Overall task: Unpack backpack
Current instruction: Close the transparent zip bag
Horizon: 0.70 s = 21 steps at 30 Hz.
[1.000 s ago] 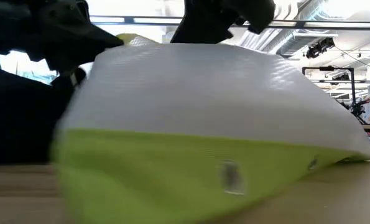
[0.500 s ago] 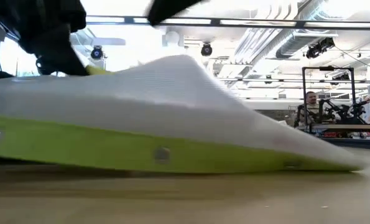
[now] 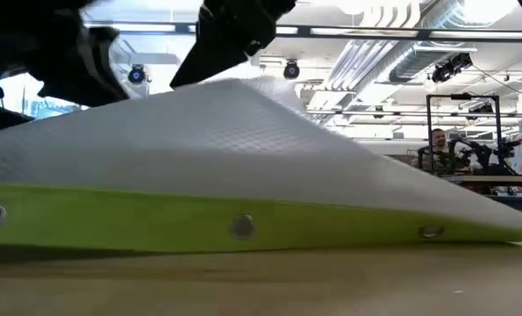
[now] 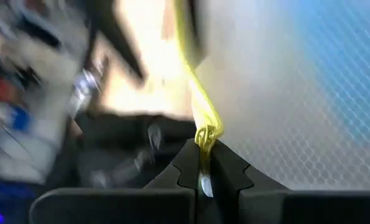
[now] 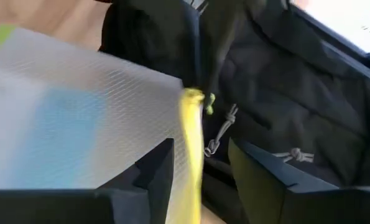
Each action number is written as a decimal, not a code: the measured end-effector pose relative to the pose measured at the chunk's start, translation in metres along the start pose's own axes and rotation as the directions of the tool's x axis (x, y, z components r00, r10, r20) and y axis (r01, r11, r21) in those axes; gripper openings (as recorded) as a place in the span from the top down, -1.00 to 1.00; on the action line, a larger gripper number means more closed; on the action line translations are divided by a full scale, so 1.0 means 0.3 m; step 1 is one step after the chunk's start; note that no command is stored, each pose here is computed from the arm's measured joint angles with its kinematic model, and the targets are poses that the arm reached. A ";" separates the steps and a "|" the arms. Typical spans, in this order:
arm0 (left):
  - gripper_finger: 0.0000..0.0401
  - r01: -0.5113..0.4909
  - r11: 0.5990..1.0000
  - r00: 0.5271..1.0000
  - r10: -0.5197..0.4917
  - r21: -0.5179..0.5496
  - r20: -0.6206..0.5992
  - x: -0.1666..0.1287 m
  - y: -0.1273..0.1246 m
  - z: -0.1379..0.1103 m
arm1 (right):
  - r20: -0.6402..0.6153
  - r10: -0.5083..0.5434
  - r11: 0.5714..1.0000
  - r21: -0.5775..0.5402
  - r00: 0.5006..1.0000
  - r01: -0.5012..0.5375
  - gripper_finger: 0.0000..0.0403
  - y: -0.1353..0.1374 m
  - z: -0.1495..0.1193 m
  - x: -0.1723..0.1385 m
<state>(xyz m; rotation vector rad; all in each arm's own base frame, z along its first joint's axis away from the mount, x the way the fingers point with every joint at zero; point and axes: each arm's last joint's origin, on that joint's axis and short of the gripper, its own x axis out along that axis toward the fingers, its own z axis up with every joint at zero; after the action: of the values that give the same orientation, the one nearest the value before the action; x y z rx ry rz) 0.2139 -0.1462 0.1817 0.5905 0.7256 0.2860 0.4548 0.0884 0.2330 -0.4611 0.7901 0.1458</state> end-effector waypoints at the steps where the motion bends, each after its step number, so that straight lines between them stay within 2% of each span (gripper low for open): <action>1: 1.00 -0.015 0.998 1.000 0.014 0.060 0.014 -0.006 -0.022 0.014 | -0.011 0.001 1.000 0.001 1.000 -0.001 0.34 -0.002 -0.004 0.000; 4: 1.00 -0.027 0.980 0.999 0.017 0.198 0.052 -0.024 -0.090 0.044 | -0.029 0.004 1.000 -0.004 1.000 -0.004 0.41 0.004 -0.009 -0.001; 8: 1.00 -0.055 0.948 0.997 0.033 0.312 0.075 -0.030 -0.169 0.054 | -0.023 0.012 1.000 -0.014 1.000 -0.012 0.49 0.031 0.001 -0.007; 12: 1.00 -0.112 0.929 0.992 0.084 0.353 0.095 -0.026 -0.222 0.048 | -0.038 -0.068 0.996 -0.065 0.997 0.065 0.60 0.060 0.019 -0.050; 15: 1.00 -0.168 0.917 0.984 0.137 0.360 0.111 -0.018 -0.241 0.042 | 0.044 -0.106 0.992 -0.061 0.993 0.109 0.66 0.061 0.065 -0.126; 18: 1.00 -0.204 0.912 0.977 0.169 0.355 0.128 -0.021 -0.243 0.043 | 0.154 -0.062 0.996 -0.054 0.986 0.071 0.71 0.086 0.110 -0.171; 21: 1.00 -0.249 0.897 0.966 0.204 0.366 0.157 -0.032 -0.242 0.049 | 0.198 0.055 0.997 -0.068 0.979 -0.042 0.73 0.123 0.117 -0.150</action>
<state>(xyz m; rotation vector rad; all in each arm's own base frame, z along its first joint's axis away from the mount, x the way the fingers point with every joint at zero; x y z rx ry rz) 0.2204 -0.2145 0.1522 1.0620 0.6031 0.3252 0.4352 0.1391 0.2740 -0.4787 0.6007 0.2595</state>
